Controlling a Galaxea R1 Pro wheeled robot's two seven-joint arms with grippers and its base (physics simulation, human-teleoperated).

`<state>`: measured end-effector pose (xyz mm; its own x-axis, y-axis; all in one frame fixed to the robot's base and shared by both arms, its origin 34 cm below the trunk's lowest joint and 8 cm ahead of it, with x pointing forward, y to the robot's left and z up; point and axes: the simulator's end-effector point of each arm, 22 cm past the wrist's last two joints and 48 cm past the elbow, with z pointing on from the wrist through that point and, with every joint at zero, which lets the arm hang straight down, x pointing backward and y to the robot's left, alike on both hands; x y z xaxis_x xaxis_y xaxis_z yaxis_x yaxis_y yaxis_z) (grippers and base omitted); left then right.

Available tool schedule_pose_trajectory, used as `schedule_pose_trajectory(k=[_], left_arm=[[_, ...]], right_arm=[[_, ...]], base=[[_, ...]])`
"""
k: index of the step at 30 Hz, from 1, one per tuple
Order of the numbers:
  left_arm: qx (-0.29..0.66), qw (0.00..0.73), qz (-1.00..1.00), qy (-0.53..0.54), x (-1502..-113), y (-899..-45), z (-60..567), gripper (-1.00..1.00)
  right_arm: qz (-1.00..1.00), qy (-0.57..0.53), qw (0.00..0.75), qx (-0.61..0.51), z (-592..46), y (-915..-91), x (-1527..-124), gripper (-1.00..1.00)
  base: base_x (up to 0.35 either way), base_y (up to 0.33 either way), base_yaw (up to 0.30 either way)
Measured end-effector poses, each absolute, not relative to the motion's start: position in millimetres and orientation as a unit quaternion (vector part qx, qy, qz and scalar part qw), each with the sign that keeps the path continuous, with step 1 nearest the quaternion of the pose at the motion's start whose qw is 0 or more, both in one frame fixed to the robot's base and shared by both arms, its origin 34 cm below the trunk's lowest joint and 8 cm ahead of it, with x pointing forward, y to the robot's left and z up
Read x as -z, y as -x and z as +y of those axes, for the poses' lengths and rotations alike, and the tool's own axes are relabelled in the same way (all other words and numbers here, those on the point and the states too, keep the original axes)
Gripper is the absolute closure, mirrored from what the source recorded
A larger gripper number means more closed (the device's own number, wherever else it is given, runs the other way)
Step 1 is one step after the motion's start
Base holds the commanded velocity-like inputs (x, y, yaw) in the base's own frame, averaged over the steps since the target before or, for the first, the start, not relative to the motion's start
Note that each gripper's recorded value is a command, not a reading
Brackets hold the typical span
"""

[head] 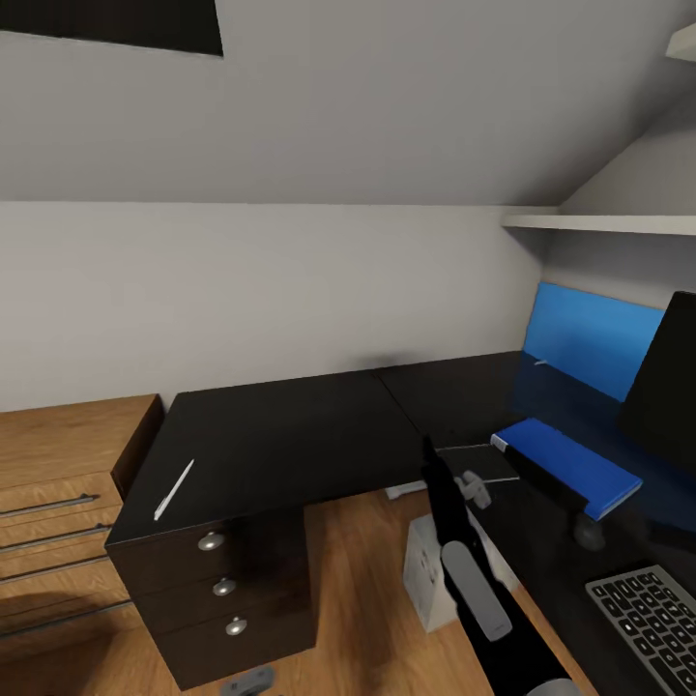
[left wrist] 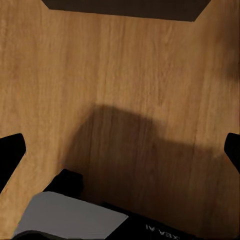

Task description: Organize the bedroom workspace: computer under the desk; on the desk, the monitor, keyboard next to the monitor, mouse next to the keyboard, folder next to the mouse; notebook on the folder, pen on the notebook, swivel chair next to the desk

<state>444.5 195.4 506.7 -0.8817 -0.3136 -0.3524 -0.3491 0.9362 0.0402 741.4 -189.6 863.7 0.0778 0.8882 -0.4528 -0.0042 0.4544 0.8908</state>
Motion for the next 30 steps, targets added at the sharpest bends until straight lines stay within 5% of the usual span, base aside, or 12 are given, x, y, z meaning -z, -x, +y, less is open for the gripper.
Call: schedule_pose_trajectory(k=[30], left_arm=[[-0.071, 0.19, 0.967, 0.152, -495, -441, 213, -1.0]], right_arm=[[0.581, -0.384, 0.624, -0.354, -190, -739, -858, -1.0]], base=[[0.0, 0.0, 0.0]])
